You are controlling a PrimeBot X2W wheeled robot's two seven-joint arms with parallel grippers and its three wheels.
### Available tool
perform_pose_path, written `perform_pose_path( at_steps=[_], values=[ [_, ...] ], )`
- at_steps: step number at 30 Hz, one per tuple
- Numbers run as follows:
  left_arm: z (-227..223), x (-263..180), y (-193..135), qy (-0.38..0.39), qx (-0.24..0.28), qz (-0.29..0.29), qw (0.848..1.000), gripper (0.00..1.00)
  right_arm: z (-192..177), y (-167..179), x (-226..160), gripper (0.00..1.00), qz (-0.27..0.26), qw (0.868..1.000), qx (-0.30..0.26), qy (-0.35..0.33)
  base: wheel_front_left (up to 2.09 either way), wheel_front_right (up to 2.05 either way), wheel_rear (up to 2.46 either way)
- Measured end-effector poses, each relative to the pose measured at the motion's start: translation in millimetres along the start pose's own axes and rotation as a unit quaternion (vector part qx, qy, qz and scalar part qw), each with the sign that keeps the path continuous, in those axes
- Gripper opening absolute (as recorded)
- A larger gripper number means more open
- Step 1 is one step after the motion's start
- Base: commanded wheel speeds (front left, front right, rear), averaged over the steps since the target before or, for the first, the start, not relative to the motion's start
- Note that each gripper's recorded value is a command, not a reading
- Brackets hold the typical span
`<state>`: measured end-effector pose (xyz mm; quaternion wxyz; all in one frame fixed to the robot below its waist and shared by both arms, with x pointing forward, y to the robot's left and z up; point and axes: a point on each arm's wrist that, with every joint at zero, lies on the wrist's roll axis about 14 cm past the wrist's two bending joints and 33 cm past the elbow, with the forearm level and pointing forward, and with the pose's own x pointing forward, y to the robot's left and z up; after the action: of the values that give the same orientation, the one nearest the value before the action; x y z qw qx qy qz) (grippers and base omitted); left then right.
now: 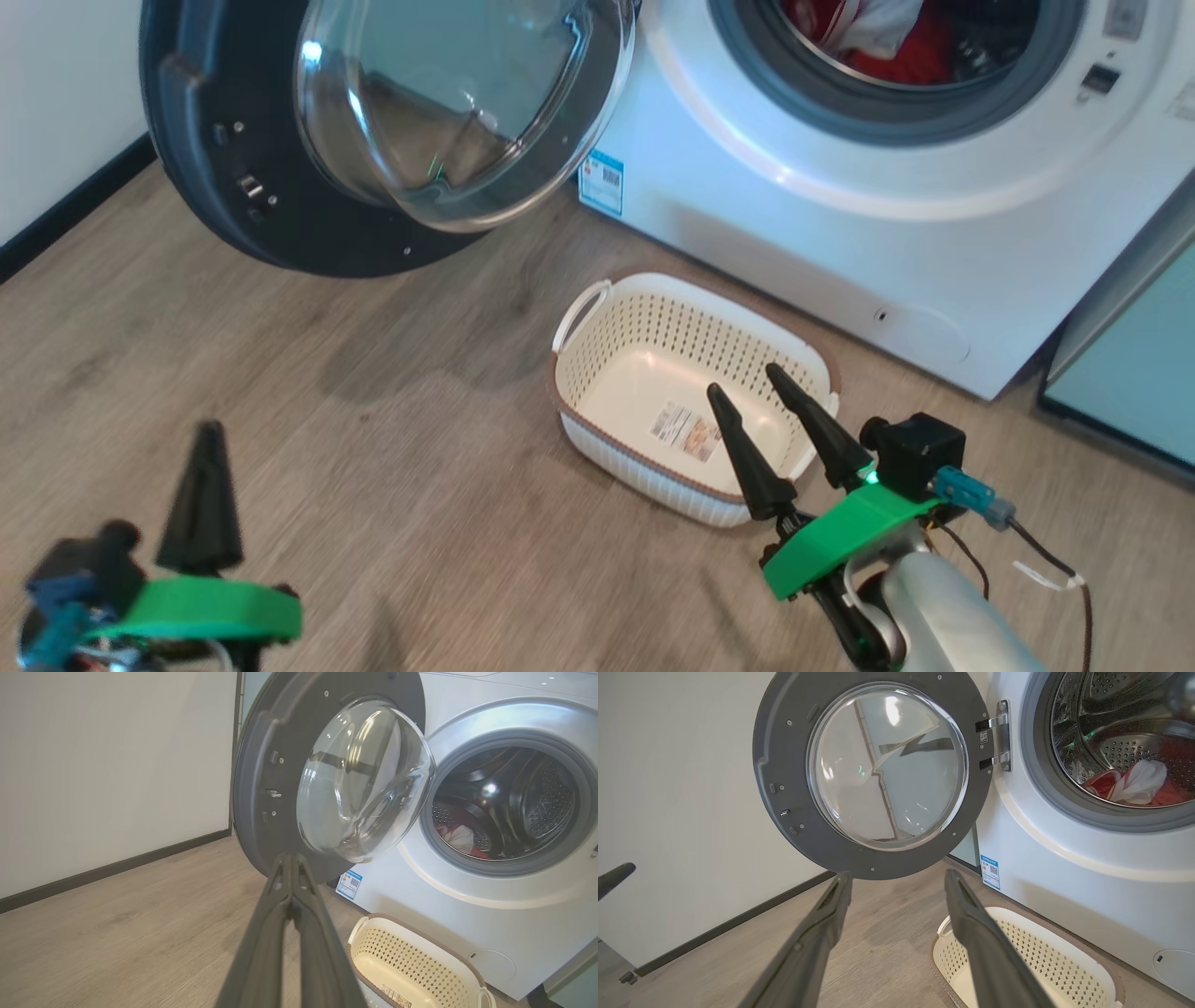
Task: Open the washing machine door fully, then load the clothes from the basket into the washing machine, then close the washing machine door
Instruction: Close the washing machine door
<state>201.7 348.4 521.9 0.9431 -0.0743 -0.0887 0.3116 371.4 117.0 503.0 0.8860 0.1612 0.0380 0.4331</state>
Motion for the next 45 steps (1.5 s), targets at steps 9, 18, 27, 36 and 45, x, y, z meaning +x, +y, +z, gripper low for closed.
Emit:
perform_pose_path(
  at_steps=[9,18,27,36,45],
  values=[
    [71,42,25,-0.105,0.049,0.048,0.992,0.00,-23,-30,4,1.00,-0.018,1.000,0.000,0.023,0.00,0.00,0.00],
    [153,107,47,-0.197,0.167,0.062,0.964,0.00,-38,-57,14,1.00,-0.020,0.999,-0.010,0.029,0.00,0.00,0.00],
    [163,194,52,-0.206,0.090,0.069,0.972,0.00,-43,-99,17,1.00,-0.049,0.998,-0.016,0.025,0.00,0.00,0.00],
    [49,257,102,-0.042,-0.139,0.203,0.968,0.00,-48,-139,-9,1.00,-0.107,0.994,-0.017,0.031,0.00,0.00,0.00],
    [-5,258,100,0.036,-0.414,0.262,0.871,0.00,-36,-139,-15,1.00,-0.119,0.993,-0.021,0.018,0.00,0.00,0.00]
  ],
)
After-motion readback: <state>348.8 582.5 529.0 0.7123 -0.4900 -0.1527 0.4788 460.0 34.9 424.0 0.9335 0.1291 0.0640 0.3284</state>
